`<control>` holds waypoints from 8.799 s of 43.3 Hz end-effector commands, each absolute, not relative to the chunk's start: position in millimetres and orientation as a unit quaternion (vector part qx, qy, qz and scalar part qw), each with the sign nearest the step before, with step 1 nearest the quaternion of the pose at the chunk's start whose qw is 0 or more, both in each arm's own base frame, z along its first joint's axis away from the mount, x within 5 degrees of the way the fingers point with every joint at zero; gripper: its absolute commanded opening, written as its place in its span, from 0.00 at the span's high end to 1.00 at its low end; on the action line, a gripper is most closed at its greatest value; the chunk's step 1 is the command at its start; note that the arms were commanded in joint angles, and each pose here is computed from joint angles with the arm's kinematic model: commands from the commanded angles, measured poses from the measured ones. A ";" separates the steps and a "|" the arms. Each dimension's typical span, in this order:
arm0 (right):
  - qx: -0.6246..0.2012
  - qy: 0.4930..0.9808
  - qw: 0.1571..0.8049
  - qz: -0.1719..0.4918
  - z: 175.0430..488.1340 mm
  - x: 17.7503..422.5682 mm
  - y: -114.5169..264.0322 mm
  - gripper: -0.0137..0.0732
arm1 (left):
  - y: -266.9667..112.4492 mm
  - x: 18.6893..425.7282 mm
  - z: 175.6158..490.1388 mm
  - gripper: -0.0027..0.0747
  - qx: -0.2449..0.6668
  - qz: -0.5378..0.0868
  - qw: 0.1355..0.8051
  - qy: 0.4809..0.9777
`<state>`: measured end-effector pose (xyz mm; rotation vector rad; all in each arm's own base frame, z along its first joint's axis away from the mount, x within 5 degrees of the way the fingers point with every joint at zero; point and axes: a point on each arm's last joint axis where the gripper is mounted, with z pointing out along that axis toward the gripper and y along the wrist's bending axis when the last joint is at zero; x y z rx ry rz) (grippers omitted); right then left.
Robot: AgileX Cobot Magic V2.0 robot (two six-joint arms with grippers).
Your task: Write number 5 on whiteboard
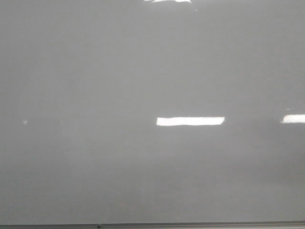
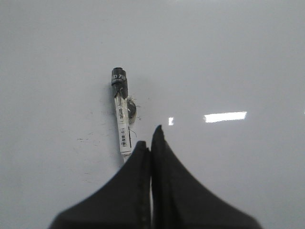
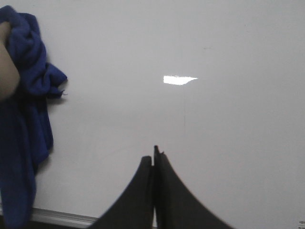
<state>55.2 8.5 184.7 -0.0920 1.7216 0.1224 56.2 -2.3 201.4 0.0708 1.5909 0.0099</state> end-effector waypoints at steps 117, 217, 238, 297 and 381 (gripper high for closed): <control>-0.034 0.739 0.669 0.070 319.1 74.0 11.9 0.14 | 2.7 156.4 282.2 0.23 0.005 0.010 0.550 0.835; -0.385 0.795 0.446 0.146 338.6 123.1 91.1 0.14 | -185.7 163.9 323.9 0.99 0.669 0.006 0.278 0.689; -0.518 0.723 0.412 0.199 355.9 145.6 185.9 0.14 | -200.2 150.1 325.5 0.99 0.692 -0.010 0.294 0.659; -0.391 0.780 0.477 0.106 341.8 137.1 90.9 0.91 | -212.6 154.0 335.2 0.30 0.655 -0.054 0.370 0.656; -0.265 0.828 0.483 0.100 305.9 277.5 130.9 0.91 | -212.7 153.8 335.2 0.99 0.654 -0.056 0.370 0.657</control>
